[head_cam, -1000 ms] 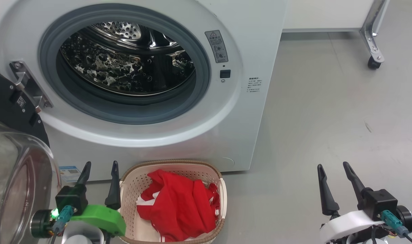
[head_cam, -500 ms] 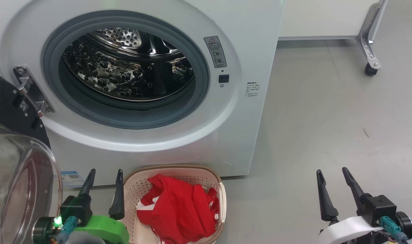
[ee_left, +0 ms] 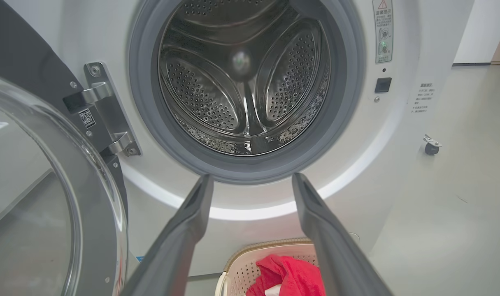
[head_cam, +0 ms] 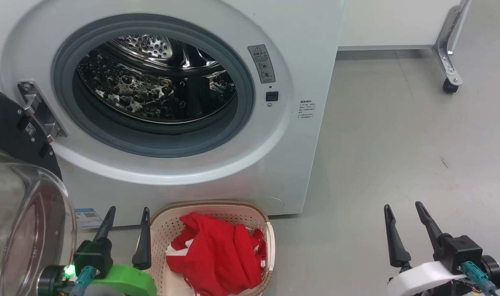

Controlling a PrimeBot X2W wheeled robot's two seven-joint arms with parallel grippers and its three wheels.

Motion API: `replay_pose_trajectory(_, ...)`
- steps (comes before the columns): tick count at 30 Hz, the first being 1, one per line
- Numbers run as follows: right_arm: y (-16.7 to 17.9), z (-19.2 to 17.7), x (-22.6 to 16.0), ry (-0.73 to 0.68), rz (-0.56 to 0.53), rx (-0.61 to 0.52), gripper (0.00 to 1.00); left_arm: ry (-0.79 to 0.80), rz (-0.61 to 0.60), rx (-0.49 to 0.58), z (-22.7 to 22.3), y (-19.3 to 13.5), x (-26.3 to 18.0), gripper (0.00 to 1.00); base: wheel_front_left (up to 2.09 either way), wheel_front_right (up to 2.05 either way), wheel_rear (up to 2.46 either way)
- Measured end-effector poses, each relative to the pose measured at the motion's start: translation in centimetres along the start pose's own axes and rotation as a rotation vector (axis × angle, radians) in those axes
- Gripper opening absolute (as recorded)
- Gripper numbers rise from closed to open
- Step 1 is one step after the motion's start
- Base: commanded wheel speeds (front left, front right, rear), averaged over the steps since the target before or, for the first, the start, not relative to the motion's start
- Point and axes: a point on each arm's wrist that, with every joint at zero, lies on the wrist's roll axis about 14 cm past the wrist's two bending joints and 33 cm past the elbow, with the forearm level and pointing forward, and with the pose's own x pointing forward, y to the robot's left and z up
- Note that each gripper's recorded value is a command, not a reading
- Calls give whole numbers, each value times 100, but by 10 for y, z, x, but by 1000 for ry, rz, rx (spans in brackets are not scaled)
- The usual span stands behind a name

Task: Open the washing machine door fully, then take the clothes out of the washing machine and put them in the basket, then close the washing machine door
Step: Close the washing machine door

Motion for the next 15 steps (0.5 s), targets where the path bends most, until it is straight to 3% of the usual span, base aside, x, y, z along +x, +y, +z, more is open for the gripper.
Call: replay_pose_trajectory(15,-2,2,-2,0,-9,-3,100,11,-5,29,4,-2,-3,100,-5,11,-6)
